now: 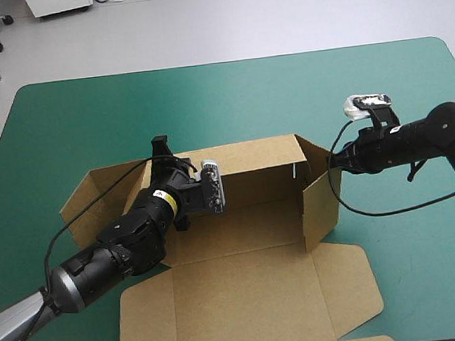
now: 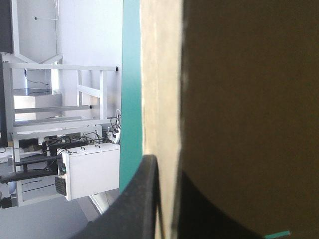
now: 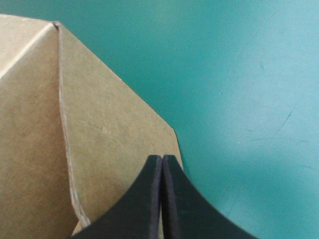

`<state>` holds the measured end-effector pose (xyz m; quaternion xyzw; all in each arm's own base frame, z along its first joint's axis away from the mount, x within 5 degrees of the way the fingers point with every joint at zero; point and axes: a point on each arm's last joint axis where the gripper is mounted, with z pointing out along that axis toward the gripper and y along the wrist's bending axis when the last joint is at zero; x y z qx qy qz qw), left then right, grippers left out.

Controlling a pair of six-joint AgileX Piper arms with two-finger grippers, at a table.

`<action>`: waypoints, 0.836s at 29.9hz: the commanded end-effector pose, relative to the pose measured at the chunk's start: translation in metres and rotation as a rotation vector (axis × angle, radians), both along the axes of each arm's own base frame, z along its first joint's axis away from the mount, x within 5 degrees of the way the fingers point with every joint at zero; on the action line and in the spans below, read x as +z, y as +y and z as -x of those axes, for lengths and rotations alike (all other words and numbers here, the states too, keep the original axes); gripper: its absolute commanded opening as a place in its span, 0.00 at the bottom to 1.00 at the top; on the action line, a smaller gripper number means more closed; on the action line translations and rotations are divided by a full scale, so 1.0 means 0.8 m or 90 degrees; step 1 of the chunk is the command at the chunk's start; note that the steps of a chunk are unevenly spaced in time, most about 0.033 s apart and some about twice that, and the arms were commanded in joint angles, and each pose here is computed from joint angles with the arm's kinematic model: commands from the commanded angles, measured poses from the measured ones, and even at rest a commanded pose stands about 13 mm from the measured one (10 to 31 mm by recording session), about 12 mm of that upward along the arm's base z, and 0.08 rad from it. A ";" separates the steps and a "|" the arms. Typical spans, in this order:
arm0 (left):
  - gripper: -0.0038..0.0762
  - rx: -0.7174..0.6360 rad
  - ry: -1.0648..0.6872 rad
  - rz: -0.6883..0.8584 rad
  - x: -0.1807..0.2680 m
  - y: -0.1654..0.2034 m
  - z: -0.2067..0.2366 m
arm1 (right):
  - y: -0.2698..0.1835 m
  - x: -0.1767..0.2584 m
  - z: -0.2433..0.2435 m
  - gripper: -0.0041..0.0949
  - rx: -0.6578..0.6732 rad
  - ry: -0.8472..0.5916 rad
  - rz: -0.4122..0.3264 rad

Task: Fold the box

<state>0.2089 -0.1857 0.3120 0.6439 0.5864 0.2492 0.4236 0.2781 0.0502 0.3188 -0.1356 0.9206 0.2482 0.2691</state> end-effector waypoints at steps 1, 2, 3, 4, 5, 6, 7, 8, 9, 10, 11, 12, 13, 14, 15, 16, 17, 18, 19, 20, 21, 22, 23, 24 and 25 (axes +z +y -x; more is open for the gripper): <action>0.03 0.024 0.050 0.047 -0.006 -0.002 0.005 | 0.003 0.020 0.013 0.01 -0.001 -0.079 -0.024; 0.03 0.026 0.051 0.049 -0.006 -0.002 0.005 | 0.003 0.018 0.017 0.01 0.004 -0.090 -0.025; 0.03 0.027 0.051 0.050 -0.006 -0.002 0.005 | 0.003 0.016 0.020 0.01 0.004 -0.097 -0.027; 0.03 0.027 0.051 0.050 -0.006 -0.002 0.005 | 0.004 0.015 0.024 0.01 0.005 -0.106 -0.030; 0.03 0.027 0.051 0.050 -0.006 -0.002 0.005 | 0.003 0.012 0.029 0.01 0.008 -0.119 -0.026; 0.03 0.027 0.051 0.050 -0.006 -0.002 0.005 | 0.003 0.011 0.033 0.01 0.010 -0.128 -0.027; 0.03 0.027 0.051 0.050 -0.006 -0.002 0.005 | 0.003 0.009 0.038 0.01 0.010 -0.138 -0.024; 0.03 0.027 0.051 0.050 -0.006 -0.002 0.005 | 0.003 0.008 0.042 0.01 0.013 -0.149 -0.022; 0.03 0.027 0.051 0.050 -0.006 -0.002 0.005 | 0.003 0.006 0.047 0.01 0.016 -0.158 -0.019; 0.03 0.027 0.051 0.050 -0.006 -0.002 0.005 | 0.003 0.005 0.050 0.01 0.016 -0.162 -0.018; 0.03 0.028 0.052 0.051 -0.006 -0.002 0.005 | 0.003 0.004 0.054 0.01 0.021 -0.168 -0.019; 0.03 0.029 0.052 0.053 -0.006 -0.002 0.005 | 0.004 0.004 0.056 0.01 0.023 -0.171 -0.021; 0.03 0.030 0.053 0.058 -0.006 -0.002 0.005 | 0.004 0.002 0.057 0.01 0.023 -0.167 -0.023; 0.03 0.030 0.053 0.057 -0.006 -0.002 0.005 | 0.004 0.000 0.058 0.01 0.024 -0.163 -0.026; 0.03 0.030 0.053 0.057 -0.006 -0.002 0.005 | 0.005 -0.001 0.060 0.01 0.028 -0.157 -0.028; 0.03 0.030 0.053 0.057 -0.006 -0.002 0.005 | 0.006 -0.002 0.061 0.01 0.034 -0.153 -0.029; 0.03 0.030 0.053 0.057 -0.006 -0.002 0.005 | 0.007 -0.002 0.062 0.01 0.048 -0.151 -0.027; 0.03 0.030 0.053 0.057 -0.006 -0.002 0.005 | 0.008 -0.002 0.064 0.01 0.057 -0.152 -0.028; 0.03 0.030 0.053 0.057 -0.006 -0.002 0.005 | 0.009 -0.001 0.065 0.03 0.068 -0.154 -0.032; 0.03 0.030 0.053 0.057 -0.006 -0.002 0.005 | 0.010 -0.001 0.066 0.04 0.075 -0.151 -0.036; 0.03 0.030 0.053 0.057 -0.006 -0.002 0.005 | 0.011 0.000 0.068 0.08 0.080 -0.149 -0.038; 0.03 0.030 0.053 0.057 -0.006 -0.002 0.005 | 0.011 -0.001 0.069 0.12 0.088 -0.145 -0.040; 0.03 0.030 0.053 0.057 -0.006 -0.002 0.005 | 0.012 -0.001 0.070 0.18 0.093 -0.140 -0.042; 0.03 0.030 0.053 0.057 -0.006 -0.002 0.005 | 0.012 -0.001 0.071 0.24 0.097 -0.137 -0.043; 0.03 0.030 0.053 0.057 -0.006 -0.002 0.005 | 0.013 -0.001 0.072 0.32 0.101 -0.133 -0.045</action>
